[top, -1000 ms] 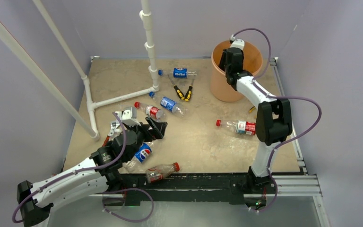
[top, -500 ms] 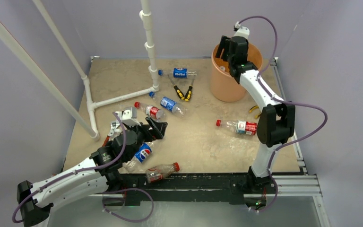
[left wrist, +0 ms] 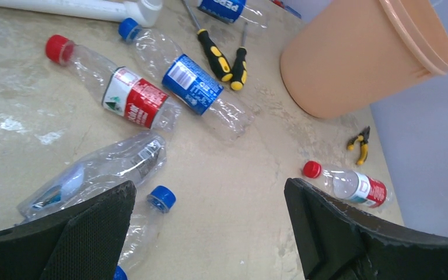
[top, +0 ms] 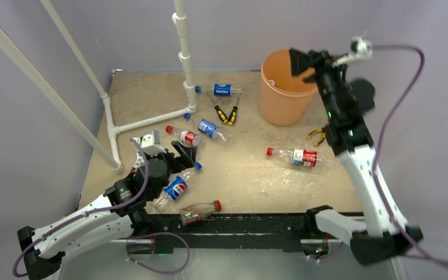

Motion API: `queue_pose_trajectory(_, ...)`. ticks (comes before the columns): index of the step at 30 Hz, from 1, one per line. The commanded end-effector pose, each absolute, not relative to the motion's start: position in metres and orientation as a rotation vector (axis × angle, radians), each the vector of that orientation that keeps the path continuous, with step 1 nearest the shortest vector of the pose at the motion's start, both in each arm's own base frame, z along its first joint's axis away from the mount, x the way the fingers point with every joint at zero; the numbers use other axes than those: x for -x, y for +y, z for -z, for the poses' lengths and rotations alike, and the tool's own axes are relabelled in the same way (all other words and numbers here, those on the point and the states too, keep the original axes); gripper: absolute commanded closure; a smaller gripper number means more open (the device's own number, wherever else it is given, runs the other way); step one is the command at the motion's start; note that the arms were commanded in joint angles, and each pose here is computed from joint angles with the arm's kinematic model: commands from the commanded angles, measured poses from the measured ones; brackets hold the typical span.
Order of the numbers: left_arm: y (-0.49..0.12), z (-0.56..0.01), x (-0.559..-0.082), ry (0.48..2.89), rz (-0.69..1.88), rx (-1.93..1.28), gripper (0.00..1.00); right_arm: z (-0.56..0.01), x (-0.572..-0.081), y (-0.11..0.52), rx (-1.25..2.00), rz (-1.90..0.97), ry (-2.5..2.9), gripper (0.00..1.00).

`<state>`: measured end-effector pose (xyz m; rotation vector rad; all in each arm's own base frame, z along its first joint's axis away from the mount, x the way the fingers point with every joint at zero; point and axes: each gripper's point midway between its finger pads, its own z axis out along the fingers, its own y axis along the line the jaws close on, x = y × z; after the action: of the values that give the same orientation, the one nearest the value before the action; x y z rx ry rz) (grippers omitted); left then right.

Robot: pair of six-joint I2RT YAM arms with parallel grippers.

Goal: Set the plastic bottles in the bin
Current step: Move the plastic bottle to the center of the board.

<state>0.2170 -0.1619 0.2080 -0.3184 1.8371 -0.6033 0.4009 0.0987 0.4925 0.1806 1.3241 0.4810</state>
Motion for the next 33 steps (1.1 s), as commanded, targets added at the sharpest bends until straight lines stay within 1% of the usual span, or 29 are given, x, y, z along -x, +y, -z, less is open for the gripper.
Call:
queue_pose_trajectory(1,-0.133,-0.212,-0.221,1.807,0.494,0.464,0.01,-0.451,-0.311,0.166,0.125,-0.915,1.298,0.28)
queue_pose_trajectory(2,-0.129,-0.208,-0.221,1.804,0.477,0.499,0.01,-0.424,-0.296,0.175,0.15,-0.985,1.332,0.28)
queue_pose_trajectory(4,-0.119,-0.197,-0.222,1.793,0.444,0.591,0.01,-0.396,-0.266,0.188,0.184,-1.081,1.358,0.28)
queue_pose_trajectory(8,-0.111,-0.178,-0.222,1.79,0.408,0.658,0.01,-0.352,-0.229,0.201,0.226,-1.145,1.399,0.28)
queue_pose_trajectory(13,-0.116,-0.162,-0.218,1.843,0.411,0.66,0.01,-0.299,-0.214,0.217,0.308,-1.164,1.552,0.26)
queue_pose_trajectory(16,-0.11,-0.155,-0.218,1.86,0.349,0.658,0.01,-0.266,-0.208,0.223,0.344,-1.155,1.633,0.26)
queue_pose_trajectory(20,-0.106,-0.157,-0.22,1.863,0.283,0.649,0.01,-0.236,-0.212,0.221,0.315,-1.115,1.699,0.25)
queue_pose_trajectory(22,-0.108,-0.156,-0.22,1.875,0.273,0.641,0.01,-0.228,-0.216,0.216,0.275,-1.082,1.725,0.25)
queue_pose_trajectory(25,-0.114,-0.146,-0.221,1.899,0.28,0.611,0.04,-0.221,-0.226,0.2,0.165,-0.989,1.754,0.26)
queue_pose_trajectory(27,-0.118,-0.137,-0.22,1.91,0.307,0.608,0.04,-0.219,-0.234,0.18,0.042,-0.895,1.754,0.26)
queue_pose_trajectory(29,-0.126,-0.134,-0.218,1.915,0.379,0.614,0.04,-0.215,-0.244,0.147,-0.176,-0.778,1.736,0.24)
queue_pose_trajectory(31,-0.135,-0.131,-0.217,1.921,0.443,0.608,0.03,-0.205,-0.247,0.124,-0.309,-0.678,1.756,0.22)
queue_pose_trajectory(33,-0.145,-0.129,-0.217,1.922,0.506,0.562,0.01,-0.188,-0.246,0.116,-0.4,-0.636,1.816,0.2)
